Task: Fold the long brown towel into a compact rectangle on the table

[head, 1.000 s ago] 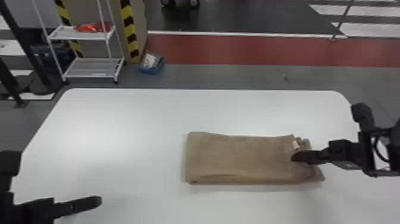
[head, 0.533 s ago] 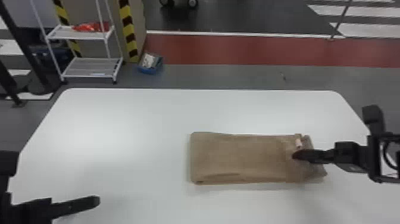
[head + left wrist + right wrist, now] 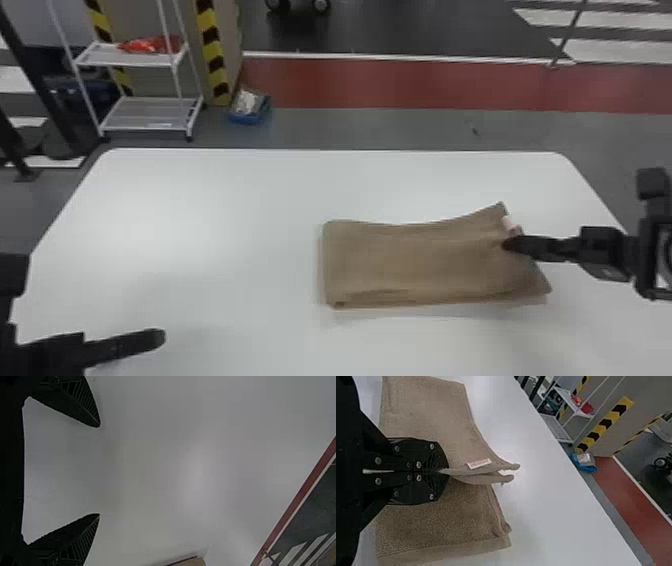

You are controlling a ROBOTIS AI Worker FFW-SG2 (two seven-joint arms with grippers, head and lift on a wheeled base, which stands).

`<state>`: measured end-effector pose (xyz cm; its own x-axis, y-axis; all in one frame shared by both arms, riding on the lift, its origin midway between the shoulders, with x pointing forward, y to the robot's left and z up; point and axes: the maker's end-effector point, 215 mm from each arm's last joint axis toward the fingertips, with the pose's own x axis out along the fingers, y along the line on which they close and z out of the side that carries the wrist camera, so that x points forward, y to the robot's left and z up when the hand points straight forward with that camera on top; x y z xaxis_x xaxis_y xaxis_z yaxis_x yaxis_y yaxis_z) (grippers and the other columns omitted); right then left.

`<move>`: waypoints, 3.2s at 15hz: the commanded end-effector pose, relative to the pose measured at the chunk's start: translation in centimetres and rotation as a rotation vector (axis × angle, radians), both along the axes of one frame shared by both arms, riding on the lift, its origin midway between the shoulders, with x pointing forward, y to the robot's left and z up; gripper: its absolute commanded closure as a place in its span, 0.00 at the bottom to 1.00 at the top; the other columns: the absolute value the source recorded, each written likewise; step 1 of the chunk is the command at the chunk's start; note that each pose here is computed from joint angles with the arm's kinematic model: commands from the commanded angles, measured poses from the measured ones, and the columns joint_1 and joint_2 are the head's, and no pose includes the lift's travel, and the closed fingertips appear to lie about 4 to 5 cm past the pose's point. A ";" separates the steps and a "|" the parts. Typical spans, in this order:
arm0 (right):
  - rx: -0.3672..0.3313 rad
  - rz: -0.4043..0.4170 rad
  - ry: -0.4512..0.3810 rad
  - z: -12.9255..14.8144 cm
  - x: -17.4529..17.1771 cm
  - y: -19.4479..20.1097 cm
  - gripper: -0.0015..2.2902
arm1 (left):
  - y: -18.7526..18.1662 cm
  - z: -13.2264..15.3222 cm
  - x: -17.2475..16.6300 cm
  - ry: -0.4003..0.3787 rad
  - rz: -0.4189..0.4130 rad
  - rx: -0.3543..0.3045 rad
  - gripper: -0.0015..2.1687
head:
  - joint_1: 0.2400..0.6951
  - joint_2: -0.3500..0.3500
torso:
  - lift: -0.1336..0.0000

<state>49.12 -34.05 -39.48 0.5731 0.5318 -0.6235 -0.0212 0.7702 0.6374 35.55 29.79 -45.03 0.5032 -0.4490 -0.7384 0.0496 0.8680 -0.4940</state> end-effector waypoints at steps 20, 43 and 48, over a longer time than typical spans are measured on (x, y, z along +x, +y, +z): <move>0.007 -0.096 -0.001 0.7 -0.7 -5.4 0.51 | 0.7 0.1 0.8 -0.023 0.004 -0.003 0.04 | 1.00 0.40 | 0.08; -0.017 -0.148 -0.011 2.4 0.2 -9.1 0.51 | 1.4 -0.3 0.8 -0.014 0.012 0.000 0.04 | 1.00 0.33 | 0.08; -0.030 -0.126 0.147 -3.5 -1.2 -7.4 0.51 | 1.4 -0.4 0.6 -0.017 0.012 -0.004 0.04 | 1.00 0.30 | 0.08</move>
